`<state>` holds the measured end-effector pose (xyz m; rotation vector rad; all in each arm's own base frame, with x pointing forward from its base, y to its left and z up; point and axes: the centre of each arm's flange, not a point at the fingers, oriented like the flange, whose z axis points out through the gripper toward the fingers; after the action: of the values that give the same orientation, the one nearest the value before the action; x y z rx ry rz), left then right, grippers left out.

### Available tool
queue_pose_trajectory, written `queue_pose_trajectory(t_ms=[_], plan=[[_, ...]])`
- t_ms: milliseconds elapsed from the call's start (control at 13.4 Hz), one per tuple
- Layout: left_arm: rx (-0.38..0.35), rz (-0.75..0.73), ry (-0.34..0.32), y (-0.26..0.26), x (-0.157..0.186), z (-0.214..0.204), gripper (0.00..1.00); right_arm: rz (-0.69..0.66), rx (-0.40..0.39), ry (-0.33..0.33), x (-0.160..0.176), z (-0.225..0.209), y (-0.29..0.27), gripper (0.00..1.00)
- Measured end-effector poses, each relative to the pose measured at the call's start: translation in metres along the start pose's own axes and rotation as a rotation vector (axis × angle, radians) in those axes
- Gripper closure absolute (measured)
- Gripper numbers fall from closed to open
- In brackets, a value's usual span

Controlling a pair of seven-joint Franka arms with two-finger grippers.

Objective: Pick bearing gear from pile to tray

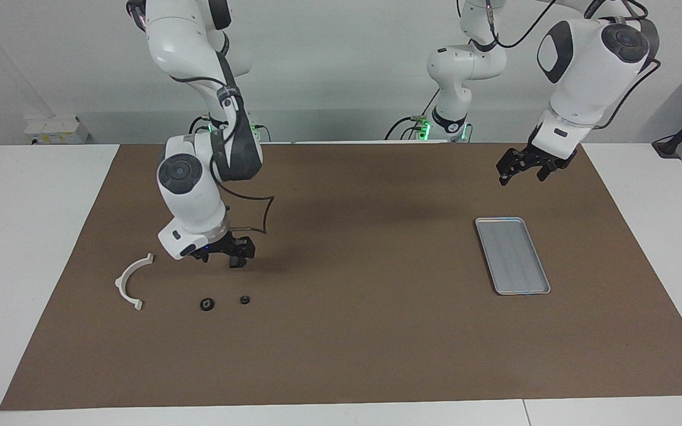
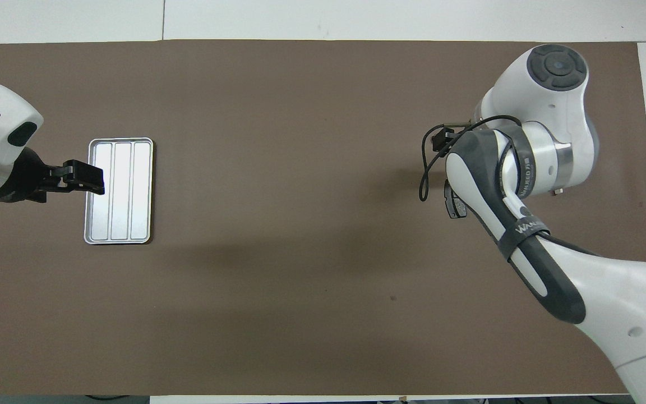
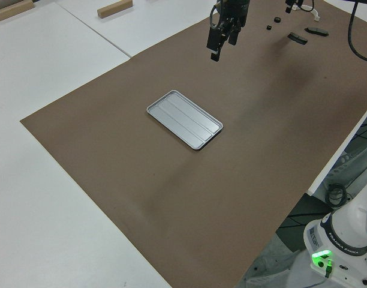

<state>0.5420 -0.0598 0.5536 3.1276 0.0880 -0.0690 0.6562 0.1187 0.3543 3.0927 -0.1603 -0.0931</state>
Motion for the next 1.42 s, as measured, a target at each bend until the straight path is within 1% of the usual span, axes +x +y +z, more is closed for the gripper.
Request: queue_pose_trajectory(t_ms=[224,374,524,673,748,823,898,973,1122,1197,1272,1347,1422], plan=[[0.0,0.0,0.0,0.0,0.0,0.0,0.0,0.052,-0.017,0.001,0.029,0.041,-0.026,0.0],[0.0,0.0,0.0,0.0,0.0,0.0,0.0,0.067,-0.032,0.028,0.04,0.061,-0.029,0.0],[0.0,0.0,0.0,0.0,0.0,0.0,0.0,0.067,-0.037,0.05,0.045,0.071,-0.032,0.0],[0.0,0.0,0.0,0.0,0.0,0.0,0.0,0.071,-0.032,0.063,0.047,0.069,-0.033,0.0],[0.0,0.0,0.0,0.0,0.0,0.0,0.0,0.081,-0.031,0.067,0.047,0.067,-0.033,0.09],[0.0,0.0,0.0,0.0,0.0,0.0,0.0,0.087,-0.03,0.069,0.048,0.066,-0.033,0.1],[0.0,0.0,0.0,0.0,0.0,0.0,0.0,0.089,-0.029,0.07,0.048,0.066,-0.033,0.15],[0.0,0.0,0.0,0.0,0.0,0.0,0.0,0.093,-0.029,0.071,0.048,0.065,-0.034,0.28],[0.0,0.0,0.0,0.0,0.0,0.0,0.0,0.11,-0.028,0.072,0.048,0.065,-0.034,0.32],[0.0,0.0,0.0,0.0,0.0,0.0,0.0,0.117,-0.026,0.074,0.048,0.064,-0.034,0.39],[0.0,0.0,0.0,0.0,0.0,0.0,0.0,0.121,-0.026,0.074,0.049,0.064,-0.033,0.41],[0.0,0.0,0.0,0.0,0.0,0.0,0.0,0.122,-0.025,0.076,0.049,0.063,-0.033,0.49],[0.0,0.0,0.0,0.0,0.0,0.0,0.0,0.123,-0.024,0.078,0.05,0.062,-0.033,0.63]])
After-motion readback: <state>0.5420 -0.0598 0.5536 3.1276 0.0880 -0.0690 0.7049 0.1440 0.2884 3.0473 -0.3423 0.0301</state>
